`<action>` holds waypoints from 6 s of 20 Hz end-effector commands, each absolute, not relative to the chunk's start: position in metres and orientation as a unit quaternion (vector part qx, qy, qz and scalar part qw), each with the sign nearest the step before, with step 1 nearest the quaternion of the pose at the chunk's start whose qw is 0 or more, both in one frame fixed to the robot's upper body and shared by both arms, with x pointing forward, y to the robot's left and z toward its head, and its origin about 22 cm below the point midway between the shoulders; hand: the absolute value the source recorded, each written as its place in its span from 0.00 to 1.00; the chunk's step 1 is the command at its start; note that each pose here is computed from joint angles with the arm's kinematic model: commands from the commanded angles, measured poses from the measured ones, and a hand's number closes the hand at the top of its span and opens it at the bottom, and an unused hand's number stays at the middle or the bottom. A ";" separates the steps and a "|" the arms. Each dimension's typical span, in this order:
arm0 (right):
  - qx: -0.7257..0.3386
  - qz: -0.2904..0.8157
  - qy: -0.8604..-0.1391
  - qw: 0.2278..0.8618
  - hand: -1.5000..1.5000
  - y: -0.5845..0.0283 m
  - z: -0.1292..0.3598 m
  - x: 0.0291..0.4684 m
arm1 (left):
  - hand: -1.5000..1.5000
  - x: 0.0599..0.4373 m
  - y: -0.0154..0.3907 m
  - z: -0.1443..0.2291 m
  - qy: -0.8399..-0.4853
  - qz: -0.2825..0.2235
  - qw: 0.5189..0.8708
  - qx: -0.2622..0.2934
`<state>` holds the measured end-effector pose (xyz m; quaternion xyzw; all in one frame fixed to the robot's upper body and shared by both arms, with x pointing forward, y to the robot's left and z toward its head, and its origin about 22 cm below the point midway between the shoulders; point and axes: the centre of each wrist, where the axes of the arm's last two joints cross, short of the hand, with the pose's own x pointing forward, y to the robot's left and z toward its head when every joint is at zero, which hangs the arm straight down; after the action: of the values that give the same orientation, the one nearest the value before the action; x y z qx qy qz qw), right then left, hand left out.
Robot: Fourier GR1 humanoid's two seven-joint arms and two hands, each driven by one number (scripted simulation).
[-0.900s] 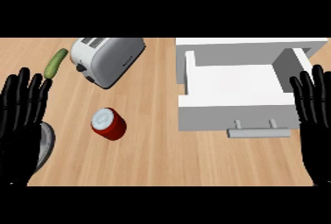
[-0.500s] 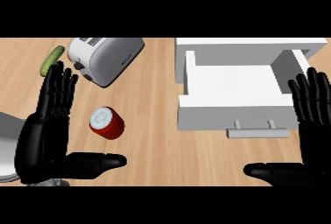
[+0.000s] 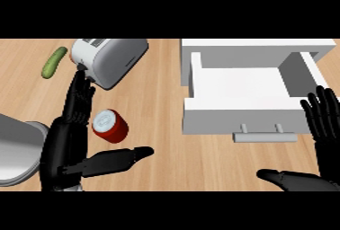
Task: Pick up the can, place it into the drawer and close the drawer
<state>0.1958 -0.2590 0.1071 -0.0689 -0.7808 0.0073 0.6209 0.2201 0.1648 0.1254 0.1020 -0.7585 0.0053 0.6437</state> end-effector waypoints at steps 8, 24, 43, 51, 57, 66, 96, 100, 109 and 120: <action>-0.065 0.001 -0.776 0.627 0.00 -0.267 0.084 0.178 | 0.00 0.236 0.153 0.111 -0.735 0.046 0.667 0.108; -0.079 0.010 -0.777 0.624 0.00 -0.284 0.088 0.165 | 0.00 0.264 0.190 0.083 -0.724 0.059 0.675 0.127; -0.077 0.009 -0.781 0.620 0.00 -0.299 0.069 0.152 | 0.00 0.246 0.205 -0.008 -0.702 0.073 0.692 0.156; -0.076 0.009 -0.777 0.624 0.00 -0.286 0.074 0.169 | 0.00 0.238 0.244 -0.017 -0.699 0.069 0.692 0.164; -0.076 0.009 -0.780 0.621 0.00 -0.303 0.077 0.170 | 0.00 0.236 0.241 -0.075 -0.689 0.078 0.704 0.152; -0.077 0.013 -0.781 0.620 0.00 -0.305 0.075 0.167 | 0.00 0.233 0.251 -0.072 -0.686 0.089 0.705 0.157; -0.077 0.003 -0.787 0.612 0.00 -0.297 0.075 0.170 | 0.00 0.275 0.242 -0.107 -0.678 0.092 0.717 0.137; -0.072 -0.002 -0.786 0.614 0.00 -0.288 0.097 0.144 | 0.00 0.295 0.234 -0.103 -0.684 0.079 0.712 0.138; -0.071 -0.008 -0.782 0.619 0.00 -0.306 0.100 0.154 | 1.00 0.315 0.223 -0.088 -0.702 0.082 0.702 0.088; -0.067 -0.014 -0.786 0.614 0.00 -0.281 0.098 0.156 | 1.00 0.321 0.205 -0.061 -0.730 0.081 0.678 0.034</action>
<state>0.1523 -0.3027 0.0875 -0.0699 -0.7867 -0.0081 0.6133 0.3192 0.2079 -0.0765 0.0519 -0.7192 0.0830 0.6879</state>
